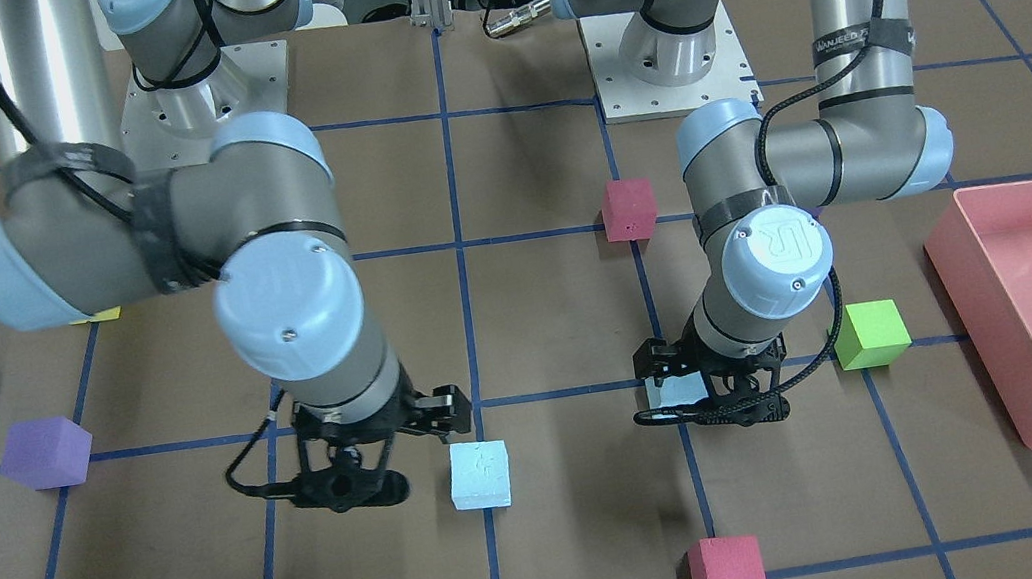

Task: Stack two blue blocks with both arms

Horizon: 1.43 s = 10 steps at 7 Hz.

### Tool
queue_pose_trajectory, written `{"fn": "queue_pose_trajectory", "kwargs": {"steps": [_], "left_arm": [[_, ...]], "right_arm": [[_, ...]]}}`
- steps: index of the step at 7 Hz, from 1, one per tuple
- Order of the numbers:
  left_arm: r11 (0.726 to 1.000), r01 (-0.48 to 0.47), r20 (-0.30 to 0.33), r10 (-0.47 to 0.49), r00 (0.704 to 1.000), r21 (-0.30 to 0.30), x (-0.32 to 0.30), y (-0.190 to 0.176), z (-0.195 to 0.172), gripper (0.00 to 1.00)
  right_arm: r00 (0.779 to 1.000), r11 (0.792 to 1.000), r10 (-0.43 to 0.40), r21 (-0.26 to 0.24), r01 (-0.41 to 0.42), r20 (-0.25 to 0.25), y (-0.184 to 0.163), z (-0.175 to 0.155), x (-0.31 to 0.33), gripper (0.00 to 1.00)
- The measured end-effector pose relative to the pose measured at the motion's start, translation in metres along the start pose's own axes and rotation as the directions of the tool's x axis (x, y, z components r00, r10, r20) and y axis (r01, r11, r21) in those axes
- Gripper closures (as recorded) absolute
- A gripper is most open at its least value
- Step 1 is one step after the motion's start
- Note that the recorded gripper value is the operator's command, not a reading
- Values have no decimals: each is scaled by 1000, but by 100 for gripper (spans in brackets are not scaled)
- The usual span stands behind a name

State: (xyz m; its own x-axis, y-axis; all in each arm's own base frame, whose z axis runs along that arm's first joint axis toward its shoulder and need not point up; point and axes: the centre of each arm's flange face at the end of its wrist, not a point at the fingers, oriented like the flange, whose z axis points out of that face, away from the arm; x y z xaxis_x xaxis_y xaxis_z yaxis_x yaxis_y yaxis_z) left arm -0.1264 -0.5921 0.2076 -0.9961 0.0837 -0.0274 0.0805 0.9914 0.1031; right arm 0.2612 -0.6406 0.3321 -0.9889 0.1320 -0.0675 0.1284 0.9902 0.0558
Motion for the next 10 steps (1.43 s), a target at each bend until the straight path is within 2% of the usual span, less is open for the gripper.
{"fn": "queue_pose_trajectory", "kwargs": {"steps": [2,3,5,6,7,8,9,10], "left_arm": [[1000,8,-18,-8,1000,-10,1,-1,10,0],[1000,8,-28,-8,1000,-12,2,-1,12,0],[1000,8,-94,-9,996,-16,9,-1,19,2],[1000,8,-114,-9,993,-14,12,-3,24,2],[1000,5,-120,-7,993,-13,12,-3,26,29],[1000,-1,-120,0,993,-9,12,-4,26,63],[1000,-5,-116,5,993,-1,12,-5,25,85],[1000,-6,-112,7,994,12,12,-7,23,87]], "right_arm": [[1000,1000,-26,-8,26,17,24,-45,62,0],[999,999,-46,5,46,13,54,-66,88,0],[998,997,-67,44,67,-15,119,-116,129,0],[998,997,-65,44,66,-22,139,-130,138,0],[997,997,-65,31,66,-35,149,-136,142,0],[996,998,-66,5,67,-65,154,-137,146,0],[993,997,-74,-17,73,-91,156,-137,150,0],[990,996,-92,-29,90,-103,157,-136,151,0]]}}
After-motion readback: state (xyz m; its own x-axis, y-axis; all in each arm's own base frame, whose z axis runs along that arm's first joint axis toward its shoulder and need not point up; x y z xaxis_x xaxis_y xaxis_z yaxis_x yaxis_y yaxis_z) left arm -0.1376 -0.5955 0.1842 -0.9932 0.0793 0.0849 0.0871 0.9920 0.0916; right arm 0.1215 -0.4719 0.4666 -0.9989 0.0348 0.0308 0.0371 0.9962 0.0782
